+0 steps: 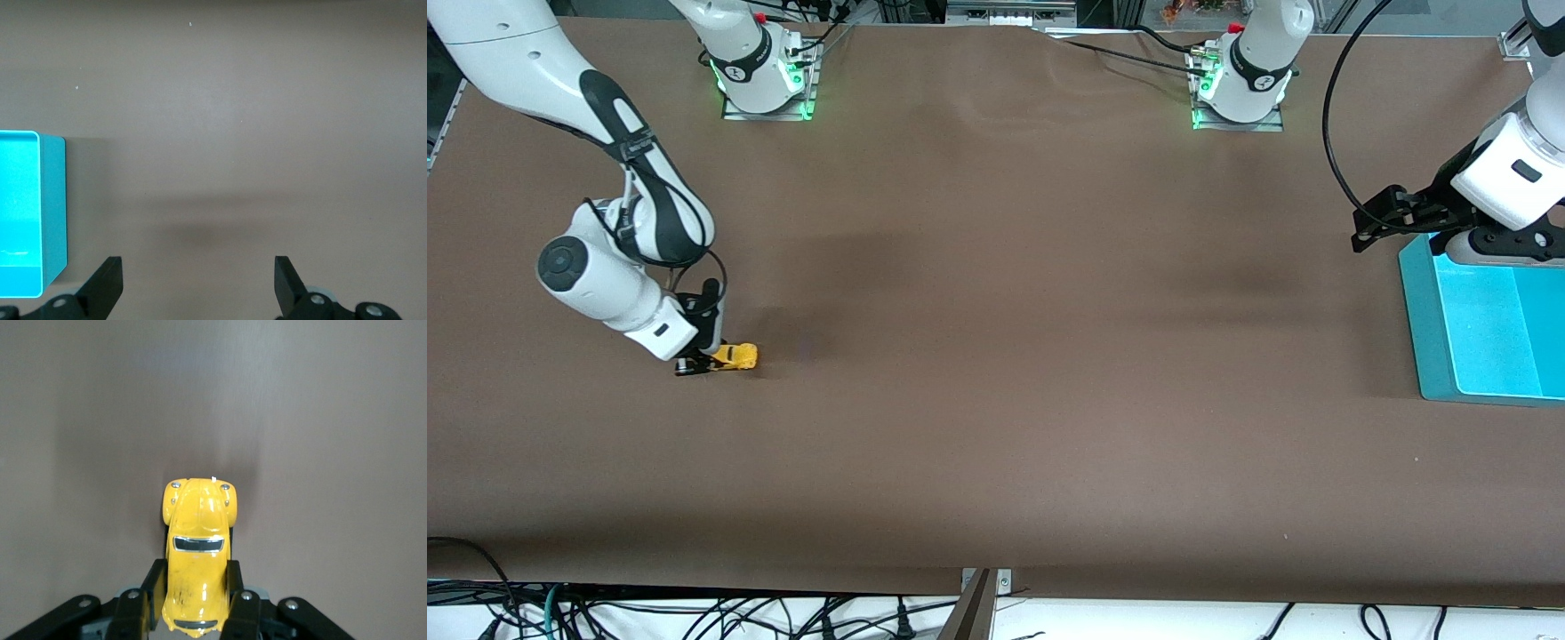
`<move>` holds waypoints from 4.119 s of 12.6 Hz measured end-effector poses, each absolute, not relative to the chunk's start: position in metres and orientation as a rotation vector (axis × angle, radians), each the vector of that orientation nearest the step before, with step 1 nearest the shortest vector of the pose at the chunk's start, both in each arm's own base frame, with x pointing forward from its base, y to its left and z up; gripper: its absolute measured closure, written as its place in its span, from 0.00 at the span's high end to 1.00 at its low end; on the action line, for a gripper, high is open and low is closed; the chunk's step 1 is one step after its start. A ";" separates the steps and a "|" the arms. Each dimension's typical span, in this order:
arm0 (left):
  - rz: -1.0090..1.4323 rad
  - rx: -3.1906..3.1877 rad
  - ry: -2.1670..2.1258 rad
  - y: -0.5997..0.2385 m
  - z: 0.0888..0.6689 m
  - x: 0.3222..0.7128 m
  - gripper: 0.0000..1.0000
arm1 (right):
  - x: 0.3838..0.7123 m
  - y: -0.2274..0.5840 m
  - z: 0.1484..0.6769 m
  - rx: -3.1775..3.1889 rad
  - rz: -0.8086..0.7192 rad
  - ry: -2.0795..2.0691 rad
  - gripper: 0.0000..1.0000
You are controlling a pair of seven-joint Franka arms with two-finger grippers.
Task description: Wind and store yellow beetle car
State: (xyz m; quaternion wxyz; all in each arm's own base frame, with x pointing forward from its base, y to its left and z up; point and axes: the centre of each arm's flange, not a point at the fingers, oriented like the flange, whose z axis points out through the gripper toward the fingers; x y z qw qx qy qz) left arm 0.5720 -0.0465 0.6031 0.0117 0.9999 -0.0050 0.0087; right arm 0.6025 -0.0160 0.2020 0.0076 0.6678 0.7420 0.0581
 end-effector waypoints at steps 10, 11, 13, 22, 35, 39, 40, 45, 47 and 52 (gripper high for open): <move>0.026 3.118 -0.013 -0.046 0.604 0.572 1.00 | 0.597 -0.132 0.202 2.057 0.203 2.314 0.41; 0.025 3.118 -0.013 -0.046 0.604 0.572 1.00 | 0.597 -0.132 0.202 2.057 0.203 2.315 0.41; 0.024 3.118 -0.013 -0.046 0.604 0.572 1.00 | 0.595 -0.129 0.196 2.074 0.194 2.328 0.49; 0.017 3.119 -0.013 -0.045 0.604 0.571 1.00 | 0.639 -0.056 0.264 2.238 0.157 2.352 1.00; 0.016 3.119 -0.012 -0.045 0.604 0.571 1.00 | 0.565 0.030 0.544 2.639 0.113 1.442 1.00; 0.004 3.119 -0.015 -0.046 0.603 0.570 1.00 | 0.547 0.042 0.552 3.010 0.093 0.803 1.00; -0.017 3.120 -0.011 -0.044 0.601 0.569 1.00 | 0.545 0.044 0.551 3.064 0.074 0.639 1.00; -0.234 3.121 0.036 -0.027 0.550 0.564 1.00 | 0.540 0.047 0.548 3.165 0.012 0.324 1.00; -0.353 3.122 0.009 -0.015 0.512 0.563 1.00 | 0.540 0.045 0.548 3.167 0.005 0.310 1.00; -0.475 3.044 -0.506 0.055 0.443 0.551 1.00 | 0.540 0.041 0.548 3.169 0.004 0.299 1.00</move>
